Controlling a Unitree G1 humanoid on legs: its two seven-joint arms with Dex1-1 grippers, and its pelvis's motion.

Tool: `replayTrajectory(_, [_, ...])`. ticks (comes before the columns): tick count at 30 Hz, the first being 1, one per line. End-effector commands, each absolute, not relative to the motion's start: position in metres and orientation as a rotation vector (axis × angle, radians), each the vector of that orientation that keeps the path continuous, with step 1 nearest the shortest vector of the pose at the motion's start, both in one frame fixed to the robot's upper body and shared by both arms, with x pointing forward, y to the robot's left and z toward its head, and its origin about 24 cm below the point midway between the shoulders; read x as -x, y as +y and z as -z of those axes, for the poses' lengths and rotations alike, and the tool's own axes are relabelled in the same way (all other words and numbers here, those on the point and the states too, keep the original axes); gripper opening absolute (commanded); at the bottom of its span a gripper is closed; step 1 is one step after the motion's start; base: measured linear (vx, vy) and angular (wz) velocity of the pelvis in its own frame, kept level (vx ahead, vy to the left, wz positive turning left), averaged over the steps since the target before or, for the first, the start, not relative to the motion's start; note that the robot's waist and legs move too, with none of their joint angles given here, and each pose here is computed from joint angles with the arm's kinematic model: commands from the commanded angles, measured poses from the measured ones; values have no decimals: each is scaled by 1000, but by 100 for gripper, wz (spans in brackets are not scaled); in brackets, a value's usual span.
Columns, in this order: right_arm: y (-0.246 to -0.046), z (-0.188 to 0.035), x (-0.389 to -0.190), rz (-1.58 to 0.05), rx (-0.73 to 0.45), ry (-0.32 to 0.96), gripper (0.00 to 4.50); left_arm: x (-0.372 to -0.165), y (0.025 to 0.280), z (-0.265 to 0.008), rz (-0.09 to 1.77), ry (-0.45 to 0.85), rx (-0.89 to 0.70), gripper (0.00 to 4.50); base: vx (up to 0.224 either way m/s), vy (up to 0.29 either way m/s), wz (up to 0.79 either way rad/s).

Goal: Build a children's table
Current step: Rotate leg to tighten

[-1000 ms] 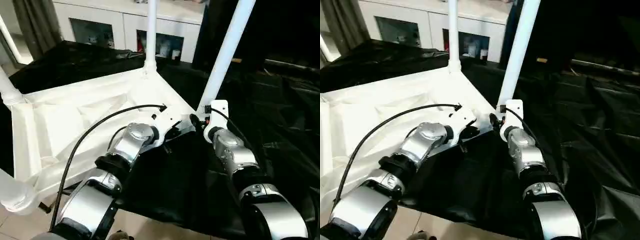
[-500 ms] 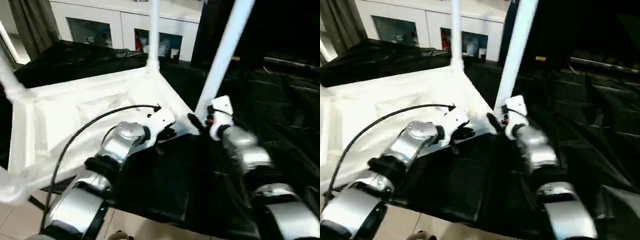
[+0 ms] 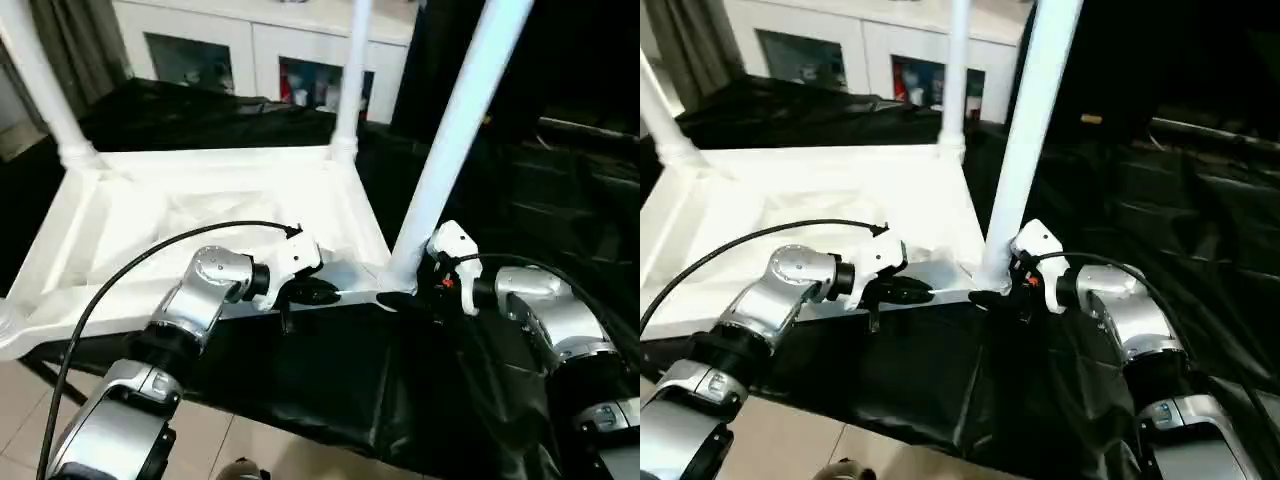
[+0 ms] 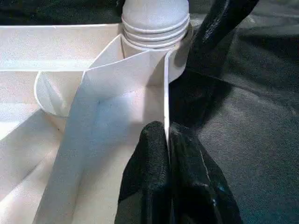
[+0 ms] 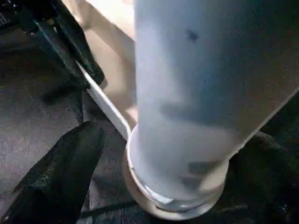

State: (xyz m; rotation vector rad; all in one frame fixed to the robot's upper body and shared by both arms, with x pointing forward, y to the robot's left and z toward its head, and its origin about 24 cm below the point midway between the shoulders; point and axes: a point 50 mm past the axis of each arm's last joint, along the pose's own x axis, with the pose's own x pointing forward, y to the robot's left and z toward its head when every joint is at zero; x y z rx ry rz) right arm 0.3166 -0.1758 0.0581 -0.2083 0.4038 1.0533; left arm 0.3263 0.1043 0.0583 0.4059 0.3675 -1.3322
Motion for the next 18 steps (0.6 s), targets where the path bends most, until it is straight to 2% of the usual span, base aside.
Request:
replayTrajectory(1, [-173, -61, -315, -1080, 211, 411, 434, -323, 91, -74, 1408, 247, -335, 0, 0, 0, 0])
replayTrajectory(3, [-173, -60, -315, -1083, 213, 420, 418, -323, 91, -74, 1410, 250, -338, 0, 0, 0, 0])
replayTrajectory(6, [-173, -59, -314, -1076, 203, 433, 418, -322, 92, -73, 1414, 257, -340, 0, 0, 0, 0])
replayTrajectory(8, [-173, -59, -314, -1076, 200, 435, 390, -322, 92, -74, 1414, 258, -340, 0, 0, 0, 0])
replayTrajectory(11, [-173, -58, -314, -1071, 201, 440, 377, -322, 92, -74, 1412, 259, -341, 0, 0, 0, 0])
replayTrajectory(13, [-174, -57, -314, -1065, 200, 445, 344, -322, 92, -74, 1410, 260, -342, 0, 0, 0, 0])
replayTrajectory(16, [-174, -56, -313, -1064, 196, 446, 335, -322, 92, -74, 1411, 260, -341, 0, 0, 0, 0])
replayTrajectory(18, [-174, -56, -313, -1062, 194, 445, 304, -322, 92, -74, 1411, 262, -340, 0, 0, 0, 0])
